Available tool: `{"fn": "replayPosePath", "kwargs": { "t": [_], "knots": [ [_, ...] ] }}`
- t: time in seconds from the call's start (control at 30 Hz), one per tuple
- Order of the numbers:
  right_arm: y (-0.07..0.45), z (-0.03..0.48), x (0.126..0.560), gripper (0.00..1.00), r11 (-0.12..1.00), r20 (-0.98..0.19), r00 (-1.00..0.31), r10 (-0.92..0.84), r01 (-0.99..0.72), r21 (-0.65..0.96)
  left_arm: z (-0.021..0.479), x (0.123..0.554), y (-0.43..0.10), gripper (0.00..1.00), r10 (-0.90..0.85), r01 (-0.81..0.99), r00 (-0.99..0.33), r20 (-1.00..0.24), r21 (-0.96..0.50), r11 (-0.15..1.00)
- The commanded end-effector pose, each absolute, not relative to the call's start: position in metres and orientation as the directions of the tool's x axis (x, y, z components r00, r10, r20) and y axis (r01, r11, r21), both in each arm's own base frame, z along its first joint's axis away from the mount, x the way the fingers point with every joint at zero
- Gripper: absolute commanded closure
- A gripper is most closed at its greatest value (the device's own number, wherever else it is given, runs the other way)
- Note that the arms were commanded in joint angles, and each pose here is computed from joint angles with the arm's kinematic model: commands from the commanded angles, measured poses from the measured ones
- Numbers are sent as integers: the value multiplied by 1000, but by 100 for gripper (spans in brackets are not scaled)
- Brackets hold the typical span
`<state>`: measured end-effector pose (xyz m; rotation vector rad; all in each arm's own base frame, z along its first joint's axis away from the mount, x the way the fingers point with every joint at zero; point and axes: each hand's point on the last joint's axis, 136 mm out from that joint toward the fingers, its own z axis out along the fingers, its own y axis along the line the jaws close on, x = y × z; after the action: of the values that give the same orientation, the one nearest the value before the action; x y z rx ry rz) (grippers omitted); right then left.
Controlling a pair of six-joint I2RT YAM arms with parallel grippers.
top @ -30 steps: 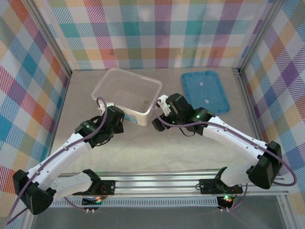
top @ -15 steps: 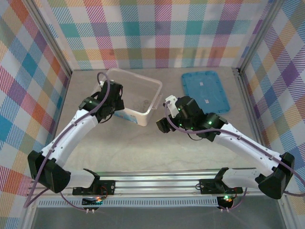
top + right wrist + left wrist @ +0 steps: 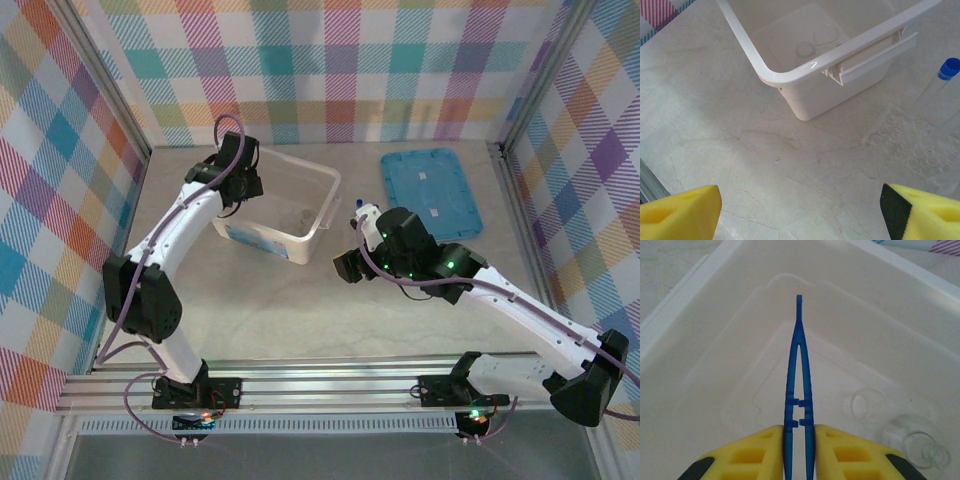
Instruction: Organize the chemistry lab equipment
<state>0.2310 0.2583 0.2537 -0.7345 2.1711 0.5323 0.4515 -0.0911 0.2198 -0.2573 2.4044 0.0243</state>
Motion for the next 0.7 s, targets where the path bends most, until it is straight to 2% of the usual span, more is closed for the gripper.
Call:
{"fn": "replayPosePath", "kwargs": {
  "t": [0.0, 0.33, 0.67],
  "knots": [
    [258, 252, 224, 16, 743, -768, -556, -318, -649, 162, 214, 469, -89, 79, -170, -170, -743, -648, -62, 983],
    [260, 250, 226, 16, 754, -756, -575, -314, -635, 169, 156, 491, -82, 80, -191, -187, -814, -549, -65, 980],
    [258, 249, 227, 16, 764, -748, -585, -313, -623, 168, 118, 504, -82, 80, -209, -201, -847, -488, -70, 977]
  ]
}}
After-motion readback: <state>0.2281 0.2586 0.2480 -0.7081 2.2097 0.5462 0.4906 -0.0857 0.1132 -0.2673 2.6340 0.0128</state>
